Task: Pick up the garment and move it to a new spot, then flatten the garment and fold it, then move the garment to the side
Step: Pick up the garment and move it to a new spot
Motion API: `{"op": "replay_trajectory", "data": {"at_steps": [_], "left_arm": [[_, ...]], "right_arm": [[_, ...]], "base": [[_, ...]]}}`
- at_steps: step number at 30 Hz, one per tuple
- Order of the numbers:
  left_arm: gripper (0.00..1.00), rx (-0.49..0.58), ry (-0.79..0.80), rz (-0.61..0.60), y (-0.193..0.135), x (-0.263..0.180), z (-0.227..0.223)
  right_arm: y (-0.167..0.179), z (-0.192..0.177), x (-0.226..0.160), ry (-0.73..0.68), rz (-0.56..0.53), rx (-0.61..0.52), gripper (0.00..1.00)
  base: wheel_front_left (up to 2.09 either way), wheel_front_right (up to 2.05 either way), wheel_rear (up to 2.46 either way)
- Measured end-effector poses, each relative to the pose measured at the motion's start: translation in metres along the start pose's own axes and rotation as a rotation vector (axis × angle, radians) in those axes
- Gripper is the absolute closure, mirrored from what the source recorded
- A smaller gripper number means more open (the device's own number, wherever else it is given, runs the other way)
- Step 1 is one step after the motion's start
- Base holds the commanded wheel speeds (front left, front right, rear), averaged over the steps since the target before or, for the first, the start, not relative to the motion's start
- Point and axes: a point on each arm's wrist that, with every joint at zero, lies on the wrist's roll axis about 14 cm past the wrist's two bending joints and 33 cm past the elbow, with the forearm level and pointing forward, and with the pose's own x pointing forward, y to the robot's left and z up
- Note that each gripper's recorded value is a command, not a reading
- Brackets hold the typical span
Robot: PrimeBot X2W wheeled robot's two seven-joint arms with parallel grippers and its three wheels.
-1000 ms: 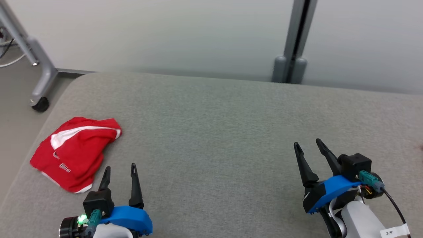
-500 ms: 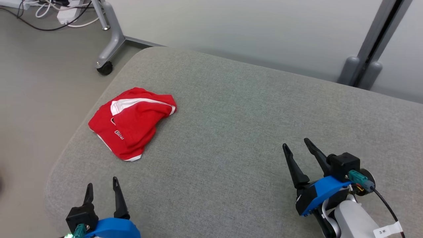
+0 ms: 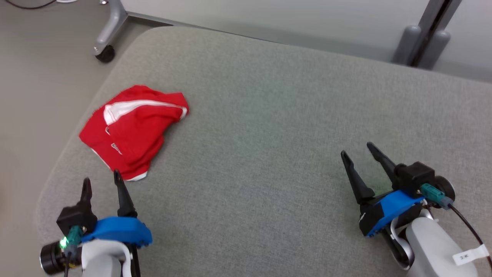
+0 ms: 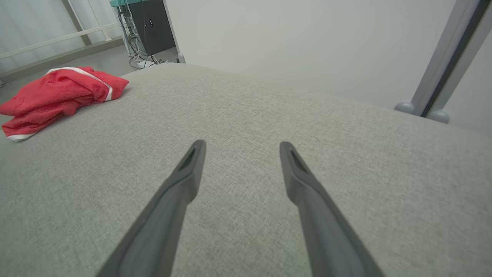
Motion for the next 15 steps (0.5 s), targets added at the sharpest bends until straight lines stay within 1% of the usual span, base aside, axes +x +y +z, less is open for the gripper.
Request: {"op": "replay_trajectory", "data": {"at_steps": [7,12,15], "left_arm": [[0.00,0.026,-0.045,-0.040,-0.026,0.049,0.022],[0.00,0.032,-0.023,-0.054,-0.040,0.079,0.020],[0.00,0.045,0.018,-0.038,-0.042,0.095,0.008]], "right_arm": [[-0.028,-0.007,0.006,-0.008,-0.015,-0.001,0.00],[-0.046,-0.016,0.007,-0.004,-0.021,-0.002,0.00],[-0.060,-0.021,0.008,-0.005,-0.038,0.004,0.00]], "base": [[0.00,0.00,0.00],[0.00,0.00,0.00],[0.00,0.00,0.00]]}}
